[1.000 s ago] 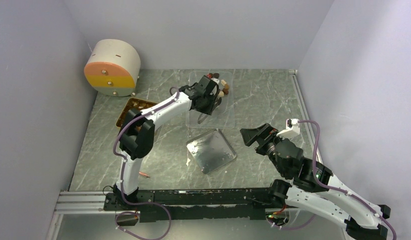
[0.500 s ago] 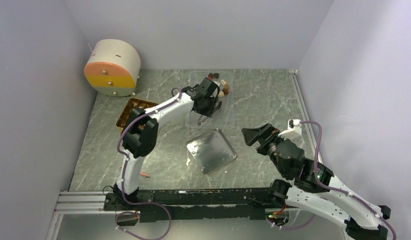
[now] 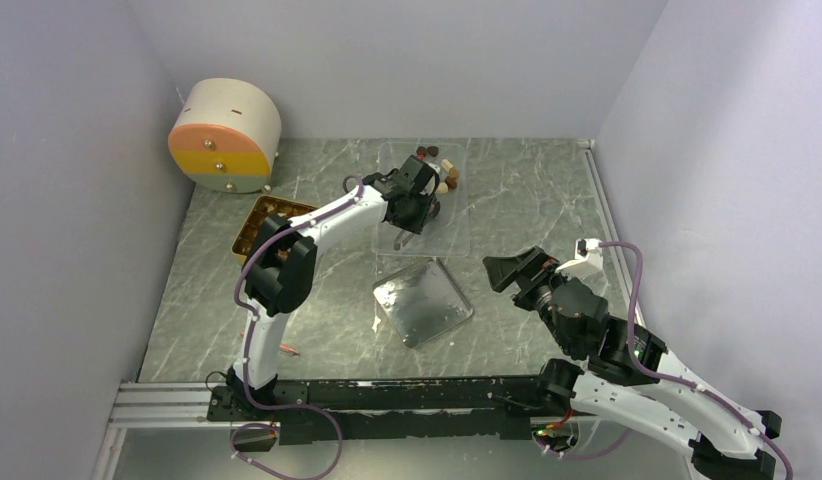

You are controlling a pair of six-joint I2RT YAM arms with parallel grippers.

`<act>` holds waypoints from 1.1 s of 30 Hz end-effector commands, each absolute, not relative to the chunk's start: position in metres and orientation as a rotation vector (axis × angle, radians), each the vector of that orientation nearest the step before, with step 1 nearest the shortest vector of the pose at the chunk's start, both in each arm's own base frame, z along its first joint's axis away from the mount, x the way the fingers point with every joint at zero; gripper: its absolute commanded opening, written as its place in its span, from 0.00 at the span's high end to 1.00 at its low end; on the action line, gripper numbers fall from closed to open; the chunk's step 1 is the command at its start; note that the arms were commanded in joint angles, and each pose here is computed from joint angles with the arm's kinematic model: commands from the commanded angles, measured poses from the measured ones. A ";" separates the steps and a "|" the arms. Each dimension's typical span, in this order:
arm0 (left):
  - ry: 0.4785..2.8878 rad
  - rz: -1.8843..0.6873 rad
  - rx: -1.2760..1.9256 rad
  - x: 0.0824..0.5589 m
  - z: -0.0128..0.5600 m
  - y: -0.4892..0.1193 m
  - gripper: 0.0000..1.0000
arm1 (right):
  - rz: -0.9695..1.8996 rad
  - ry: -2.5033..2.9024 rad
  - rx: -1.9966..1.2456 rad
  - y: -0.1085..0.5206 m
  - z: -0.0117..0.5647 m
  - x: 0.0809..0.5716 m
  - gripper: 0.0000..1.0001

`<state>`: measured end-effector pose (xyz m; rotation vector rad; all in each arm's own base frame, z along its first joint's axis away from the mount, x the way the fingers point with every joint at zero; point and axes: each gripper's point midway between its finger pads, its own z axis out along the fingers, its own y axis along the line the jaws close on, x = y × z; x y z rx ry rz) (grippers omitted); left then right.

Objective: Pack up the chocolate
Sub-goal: Pick up the fake chocolate from the plate, then place the fake chocolate in the packing box.

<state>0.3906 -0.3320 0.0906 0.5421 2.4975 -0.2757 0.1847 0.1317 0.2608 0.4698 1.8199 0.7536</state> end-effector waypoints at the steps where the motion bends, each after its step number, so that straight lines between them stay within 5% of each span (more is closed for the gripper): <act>1: 2.476 -0.294 0.539 0.392 0.102 -0.334 0.65 | 0.762 1.787 0.484 0.128 0.274 0.186 0.03; 20: 2.383 -0.220 0.407 0.380 0.177 -0.288 0.71 | 0.764 1.802 0.476 0.133 0.267 0.186 0.03; 33: 2.402 -0.156 0.089 0.394 0.202 -0.166 0.71 | 0.760 1.812 0.467 0.136 0.264 0.187 0.03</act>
